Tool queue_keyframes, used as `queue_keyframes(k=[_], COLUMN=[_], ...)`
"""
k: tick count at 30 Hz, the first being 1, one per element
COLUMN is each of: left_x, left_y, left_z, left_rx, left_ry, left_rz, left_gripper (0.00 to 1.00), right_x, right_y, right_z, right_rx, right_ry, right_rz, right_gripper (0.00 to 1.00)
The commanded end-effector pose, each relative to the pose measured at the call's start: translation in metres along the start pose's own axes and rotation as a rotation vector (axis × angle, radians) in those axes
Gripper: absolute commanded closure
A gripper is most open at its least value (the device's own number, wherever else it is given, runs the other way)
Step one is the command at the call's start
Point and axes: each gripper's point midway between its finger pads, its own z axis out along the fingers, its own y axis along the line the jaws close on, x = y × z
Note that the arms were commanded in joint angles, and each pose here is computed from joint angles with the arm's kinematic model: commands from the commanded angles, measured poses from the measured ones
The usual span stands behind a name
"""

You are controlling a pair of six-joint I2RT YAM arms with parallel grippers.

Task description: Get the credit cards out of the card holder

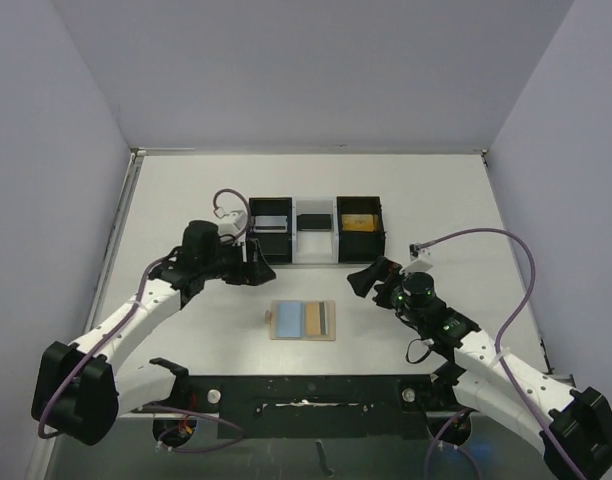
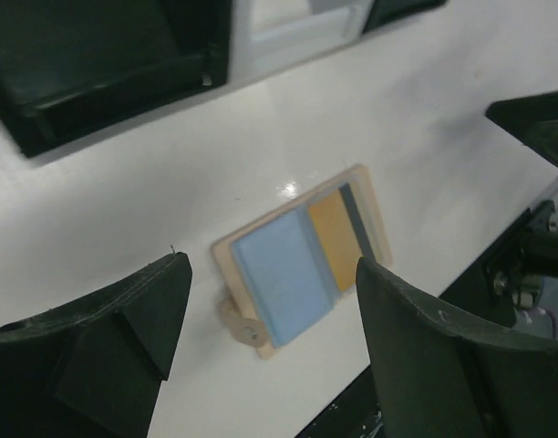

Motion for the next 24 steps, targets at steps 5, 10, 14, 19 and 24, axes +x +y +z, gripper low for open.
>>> queue_keyframes(k=[5,10,14,19,24], left_x=[0.015,0.035,0.049,0.057,0.076], left_y=[-0.104,-0.125,-0.114,-0.098,-0.084], left_z=[0.032,0.039,0.049,0.067,0.079], left_rx=[0.219,0.363,0.311,0.215,0.109], left_ry=[-0.009,0.058,0.071,0.091,0.157], left_rz=[0.035,-0.097,-0.142,-0.218,-0.219], left_gripper=[0.34,0.44,0.45,0.51,0.54], right_x=[0.02,0.024,0.033,0.048,0.061], right_y=[0.023,0.018,0.028,0.04,0.05], right_z=[0.009,0.003,0.006,0.014,0.022], right_rx=[0.007,0.146,0.111,0.062,0.045], right_ry=[0.059,0.021,0.071,0.142,0.219], right_rz=[0.121,0.088,0.069,0.066,0.067], right_gripper=[0.2,0.29,0.44,0.6,0.67])
